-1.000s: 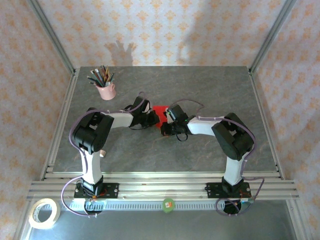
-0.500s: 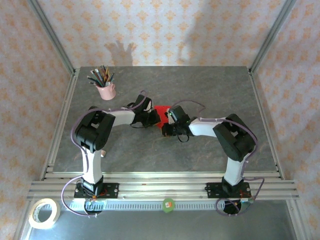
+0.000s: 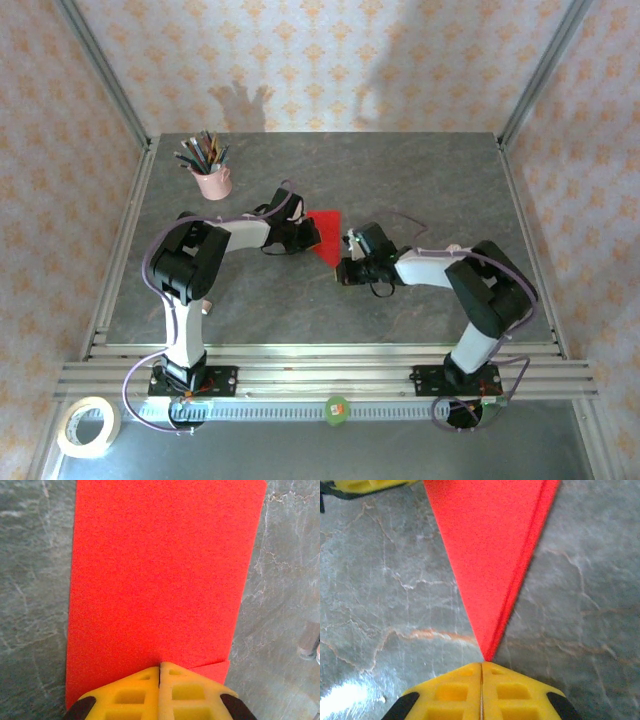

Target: Fold a paper plane with a square sheet of paper (pick it up from the middle)

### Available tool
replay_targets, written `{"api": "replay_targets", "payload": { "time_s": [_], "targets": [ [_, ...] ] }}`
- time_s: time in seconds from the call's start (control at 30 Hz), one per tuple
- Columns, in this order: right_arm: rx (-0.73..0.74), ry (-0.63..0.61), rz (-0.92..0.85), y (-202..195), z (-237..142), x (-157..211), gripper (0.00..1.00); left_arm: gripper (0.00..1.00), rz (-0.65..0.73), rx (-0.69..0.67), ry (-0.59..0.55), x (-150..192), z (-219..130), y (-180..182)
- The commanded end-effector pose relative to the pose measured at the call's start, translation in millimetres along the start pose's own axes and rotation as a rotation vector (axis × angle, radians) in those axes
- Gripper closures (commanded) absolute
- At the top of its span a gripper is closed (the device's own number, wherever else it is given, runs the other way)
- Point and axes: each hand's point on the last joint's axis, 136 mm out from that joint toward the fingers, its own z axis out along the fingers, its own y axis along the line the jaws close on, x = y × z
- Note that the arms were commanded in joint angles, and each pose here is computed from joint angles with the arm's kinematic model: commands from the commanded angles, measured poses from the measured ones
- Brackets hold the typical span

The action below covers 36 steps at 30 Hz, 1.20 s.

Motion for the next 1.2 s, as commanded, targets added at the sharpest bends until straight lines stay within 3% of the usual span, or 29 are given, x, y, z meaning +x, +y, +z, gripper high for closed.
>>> {"api": "replay_targets", "payload": {
  "time_s": [0.0,0.17,0.37,0.67,1.0,1.17],
  "targets": [
    [-0.035,-0.035,0.041,11,-16,-8,0.90,0.90,-0.079,-0.186,0.019,11,12,60],
    [-0.135,-0.178,0.093,36,-25,-47,0.88,0.90,-0.106,-0.160,-0.001,10,7,54],
    [-0.119,-0.183,0.188,30,-5,-61,0.89,0.89,-0.128,-0.123,-0.008,12,5,50],
    [-0.033,-0.129,0.231,8,18,-52,0.90,0.89,-0.113,-0.089,-0.003,9,5,39],
    [0.055,-0.062,0.253,-15,28,-29,0.91,0.89,0.025,0.053,-0.084,-9,-28,-21],
    [0.079,-0.043,0.252,-21,30,-23,0.92,0.91,0.072,0.080,-0.078,4,-29,-27]
  ]
}}
